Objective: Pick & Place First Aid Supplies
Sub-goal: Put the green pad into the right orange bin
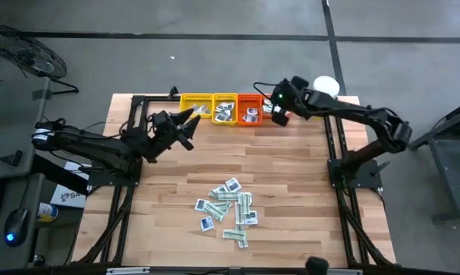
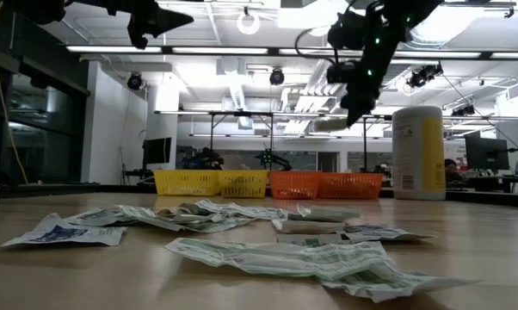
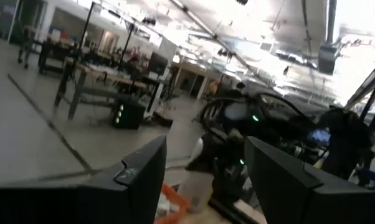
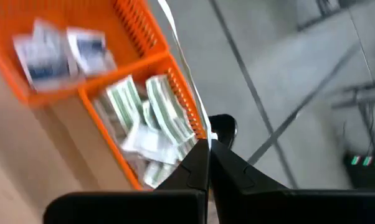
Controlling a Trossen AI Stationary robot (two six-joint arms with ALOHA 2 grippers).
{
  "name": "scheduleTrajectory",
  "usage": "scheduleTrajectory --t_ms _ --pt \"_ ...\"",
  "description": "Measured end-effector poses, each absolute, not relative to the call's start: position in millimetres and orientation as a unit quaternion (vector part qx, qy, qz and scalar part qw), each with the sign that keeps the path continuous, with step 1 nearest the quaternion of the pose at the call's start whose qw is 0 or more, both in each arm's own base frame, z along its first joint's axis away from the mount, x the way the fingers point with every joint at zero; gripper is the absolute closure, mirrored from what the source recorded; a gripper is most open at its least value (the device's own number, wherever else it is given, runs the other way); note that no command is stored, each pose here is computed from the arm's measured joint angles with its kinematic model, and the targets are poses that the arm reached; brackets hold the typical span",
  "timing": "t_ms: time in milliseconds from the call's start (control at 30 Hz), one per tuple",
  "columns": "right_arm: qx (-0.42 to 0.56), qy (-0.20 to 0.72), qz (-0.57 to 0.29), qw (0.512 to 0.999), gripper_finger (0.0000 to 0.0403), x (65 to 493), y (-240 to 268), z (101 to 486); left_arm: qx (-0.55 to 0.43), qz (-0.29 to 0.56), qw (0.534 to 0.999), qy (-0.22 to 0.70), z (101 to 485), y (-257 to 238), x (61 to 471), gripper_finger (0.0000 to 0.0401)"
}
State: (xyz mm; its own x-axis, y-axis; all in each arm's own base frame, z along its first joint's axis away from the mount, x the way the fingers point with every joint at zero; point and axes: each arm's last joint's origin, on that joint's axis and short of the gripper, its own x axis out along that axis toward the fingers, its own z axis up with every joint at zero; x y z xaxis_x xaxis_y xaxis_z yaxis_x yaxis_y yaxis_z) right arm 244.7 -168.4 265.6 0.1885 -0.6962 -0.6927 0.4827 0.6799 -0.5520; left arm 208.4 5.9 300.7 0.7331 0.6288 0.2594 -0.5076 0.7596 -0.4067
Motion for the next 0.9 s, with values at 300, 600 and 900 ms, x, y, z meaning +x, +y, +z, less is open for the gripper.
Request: scheduleTrajectory --t_ms 300,600,900 --pt "-0.215 0.586 -0.253 0.739 0.0403 242 -215 233 -0.182 0.316 0.919 -0.148 289 6 212 0.0185" --pt "-0.191 0.618 -0.236 0.726 0.0403 240 -242 198 -0.201 0.319 0.918 -0.125 282 6 213 0.0185" --pt "-0.191 0.631 -0.228 0.717 0.0381 239 -248 187 -0.202 0.319 0.918 -0.122 281 6 213 0.0185"
